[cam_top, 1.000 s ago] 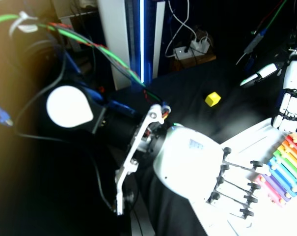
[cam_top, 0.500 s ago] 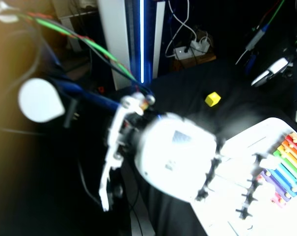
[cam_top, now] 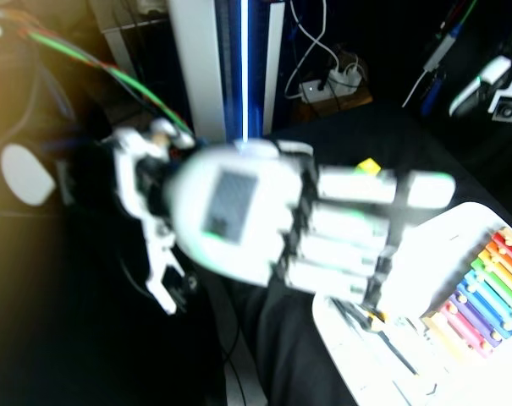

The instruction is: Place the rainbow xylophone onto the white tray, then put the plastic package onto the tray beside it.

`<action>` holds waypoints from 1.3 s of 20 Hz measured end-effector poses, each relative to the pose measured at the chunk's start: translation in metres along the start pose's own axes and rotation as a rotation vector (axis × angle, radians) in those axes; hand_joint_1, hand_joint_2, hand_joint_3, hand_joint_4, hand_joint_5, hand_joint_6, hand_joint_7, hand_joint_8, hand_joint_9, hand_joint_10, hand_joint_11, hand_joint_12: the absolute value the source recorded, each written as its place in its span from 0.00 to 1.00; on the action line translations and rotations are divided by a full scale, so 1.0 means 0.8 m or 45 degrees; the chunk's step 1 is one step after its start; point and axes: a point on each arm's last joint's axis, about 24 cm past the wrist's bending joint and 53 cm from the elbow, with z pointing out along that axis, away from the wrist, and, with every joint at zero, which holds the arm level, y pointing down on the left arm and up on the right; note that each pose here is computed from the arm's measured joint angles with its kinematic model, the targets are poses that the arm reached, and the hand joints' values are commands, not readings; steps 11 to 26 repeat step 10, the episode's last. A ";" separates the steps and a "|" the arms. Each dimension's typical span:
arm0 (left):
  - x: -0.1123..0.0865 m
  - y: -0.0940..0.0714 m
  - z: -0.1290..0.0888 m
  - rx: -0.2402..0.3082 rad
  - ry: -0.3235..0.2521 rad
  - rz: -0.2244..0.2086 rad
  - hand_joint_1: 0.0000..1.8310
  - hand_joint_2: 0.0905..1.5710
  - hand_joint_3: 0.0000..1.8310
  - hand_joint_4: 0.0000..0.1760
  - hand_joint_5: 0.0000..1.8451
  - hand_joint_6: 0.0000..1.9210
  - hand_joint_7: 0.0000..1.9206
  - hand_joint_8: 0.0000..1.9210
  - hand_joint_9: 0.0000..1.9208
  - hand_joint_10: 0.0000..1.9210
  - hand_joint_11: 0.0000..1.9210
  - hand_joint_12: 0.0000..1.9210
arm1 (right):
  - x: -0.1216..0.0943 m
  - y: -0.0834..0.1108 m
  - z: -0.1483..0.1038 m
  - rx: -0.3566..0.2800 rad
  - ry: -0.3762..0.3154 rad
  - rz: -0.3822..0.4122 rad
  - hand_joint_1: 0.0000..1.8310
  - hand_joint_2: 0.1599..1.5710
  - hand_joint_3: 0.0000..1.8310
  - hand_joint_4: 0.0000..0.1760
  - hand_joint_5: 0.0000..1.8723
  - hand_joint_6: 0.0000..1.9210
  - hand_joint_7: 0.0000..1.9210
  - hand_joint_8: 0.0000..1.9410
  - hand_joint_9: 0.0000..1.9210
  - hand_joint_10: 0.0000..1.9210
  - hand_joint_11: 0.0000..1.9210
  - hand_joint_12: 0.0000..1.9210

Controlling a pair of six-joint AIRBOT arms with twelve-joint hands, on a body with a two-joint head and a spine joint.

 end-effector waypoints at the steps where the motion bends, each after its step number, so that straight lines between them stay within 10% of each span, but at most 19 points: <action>1: -0.005 -0.003 -0.003 0.008 -0.028 0.000 0.43 0.47 0.00 0.00 0.02 0.01 0.04 0.01 0.05 0.01 0.04 0.01 | 0.007 0.005 -0.006 -0.025 0.007 0.002 0.47 0.40 0.00 1.00 0.00 0.00 0.00 0.00 0.00 0.00 0.00 0.00; 10: -0.048 -0.062 -0.020 0.242 -0.328 -0.060 0.35 0.60 0.01 0.00 0.02 0.00 0.02 0.00 0.01 0.00 0.00 0.00 | -0.002 0.062 -0.034 -0.274 -0.104 0.098 0.46 0.56 0.01 1.00 0.00 0.00 0.00 0.00 0.04 0.01 0.05 0.02; 26: -0.048 -0.062 -0.020 0.242 -0.328 -0.060 0.35 0.60 0.01 0.00 0.02 0.00 0.02 0.00 0.01 0.00 0.00 0.00 | -0.002 0.062 -0.034 -0.274 -0.104 0.098 0.46 0.56 0.01 1.00 0.00 0.00 0.00 0.00 0.04 0.01 0.05 0.02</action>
